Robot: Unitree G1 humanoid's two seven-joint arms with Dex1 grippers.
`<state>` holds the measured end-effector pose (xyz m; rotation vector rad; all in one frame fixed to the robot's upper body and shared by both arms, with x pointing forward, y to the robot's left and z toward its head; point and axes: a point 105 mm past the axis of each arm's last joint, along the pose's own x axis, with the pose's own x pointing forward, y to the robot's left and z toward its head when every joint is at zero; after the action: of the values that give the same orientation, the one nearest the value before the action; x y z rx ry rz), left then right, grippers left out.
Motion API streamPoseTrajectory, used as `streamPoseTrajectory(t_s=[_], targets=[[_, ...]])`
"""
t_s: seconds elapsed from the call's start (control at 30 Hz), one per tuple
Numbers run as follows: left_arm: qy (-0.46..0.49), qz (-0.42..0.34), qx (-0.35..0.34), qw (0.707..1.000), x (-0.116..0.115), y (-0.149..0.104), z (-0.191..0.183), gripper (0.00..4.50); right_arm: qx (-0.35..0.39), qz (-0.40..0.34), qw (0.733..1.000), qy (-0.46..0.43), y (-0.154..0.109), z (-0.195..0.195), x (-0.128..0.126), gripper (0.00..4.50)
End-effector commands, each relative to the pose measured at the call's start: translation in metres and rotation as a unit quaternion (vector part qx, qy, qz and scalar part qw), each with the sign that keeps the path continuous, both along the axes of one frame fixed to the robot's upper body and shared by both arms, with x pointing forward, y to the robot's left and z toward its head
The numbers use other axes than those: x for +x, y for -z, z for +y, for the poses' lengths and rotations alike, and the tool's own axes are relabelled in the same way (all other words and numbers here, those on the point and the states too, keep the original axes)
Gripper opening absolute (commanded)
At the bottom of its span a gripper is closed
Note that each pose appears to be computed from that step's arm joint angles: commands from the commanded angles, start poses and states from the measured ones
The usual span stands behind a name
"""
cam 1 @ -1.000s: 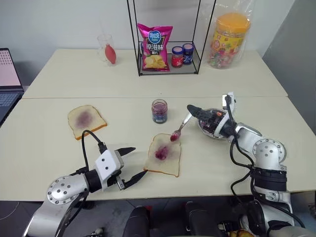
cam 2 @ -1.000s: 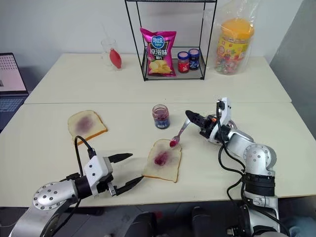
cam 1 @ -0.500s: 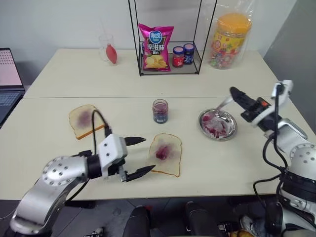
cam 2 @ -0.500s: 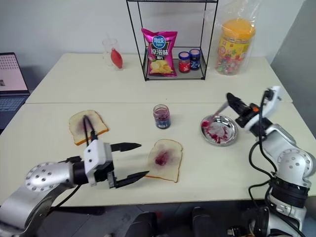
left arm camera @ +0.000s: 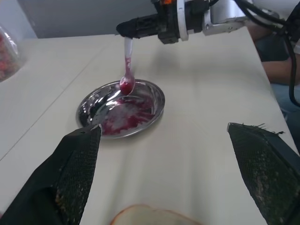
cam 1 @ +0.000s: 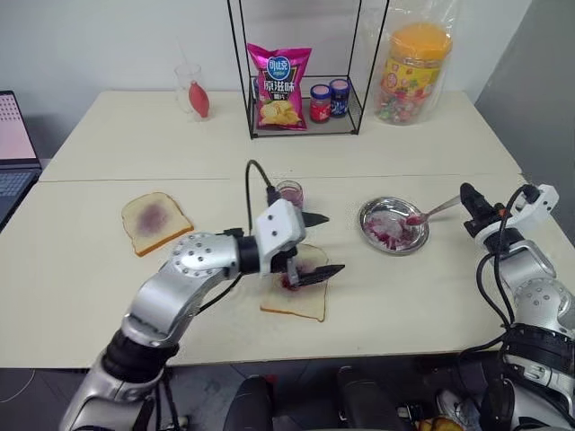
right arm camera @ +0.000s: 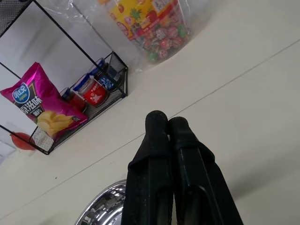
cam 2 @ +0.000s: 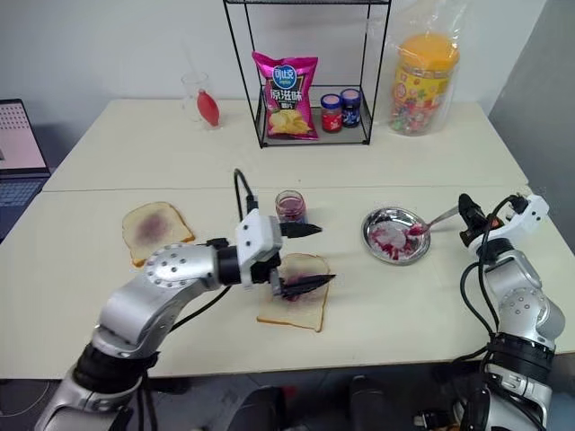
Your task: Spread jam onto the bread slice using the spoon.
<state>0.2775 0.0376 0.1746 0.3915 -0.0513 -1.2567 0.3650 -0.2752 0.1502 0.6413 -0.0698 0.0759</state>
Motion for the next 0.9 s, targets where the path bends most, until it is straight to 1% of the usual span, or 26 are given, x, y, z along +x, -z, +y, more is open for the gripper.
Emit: streamPoseTrajectory(t_s=[0.03,0.13,0.27,0.33,0.37,0.4,0.53,0.67,0.8,0.9], targets=[[0.015,-0.020,-0.007,1.000,-0.001,-0.011,-0.015,4.50,-0.016,-0.020,1.000,-0.002,-0.008,0.002,0.003,0.04],[0.022,-0.020,-0.006,1.000,-0.001,-0.011,-0.020,4.50,-0.010,-0.011,1.000,-0.008,-0.002,0.004,0.004,0.04],[0.021,-0.017,-0.003,1.000,0.001,-0.009,-0.021,4.50,-0.024,0.000,1.000,-0.014,0.004,0.004,0.002,0.04],[0.021,-0.018,-0.002,1.000,0.002,-0.008,-0.023,4.50,-0.030,0.001,0.999,-0.017,0.006,0.005,0.000,0.46],[0.021,-0.018,-0.002,1.000,0.003,-0.009,-0.024,4.50,-0.033,0.001,0.999,-0.019,0.006,0.006,0.000,0.60],[0.021,-0.018,-0.002,1.000,0.003,-0.009,-0.025,4.50,-0.034,0.000,0.999,-0.021,0.006,0.006,-0.001,0.92],[0.025,-0.020,-0.002,0.999,0.002,-0.008,-0.028,4.50,-0.041,0.002,0.999,-0.027,0.005,0.006,-0.004,1.89],[0.027,-0.022,-0.004,0.999,0.001,-0.009,-0.030,4.50,-0.055,0.002,0.998,-0.029,0.004,0.006,-0.007,2.71],[0.025,-0.025,-0.004,0.999,0.003,-0.009,-0.030,4.50,-0.081,-0.006,0.996,-0.033,-0.001,0.006,-0.009,3.75],[0.022,-0.027,-0.004,0.999,0.004,-0.009,-0.029,4.50,-0.085,-0.013,0.995,-0.049,-0.004,0.012,-0.011,3.75]])
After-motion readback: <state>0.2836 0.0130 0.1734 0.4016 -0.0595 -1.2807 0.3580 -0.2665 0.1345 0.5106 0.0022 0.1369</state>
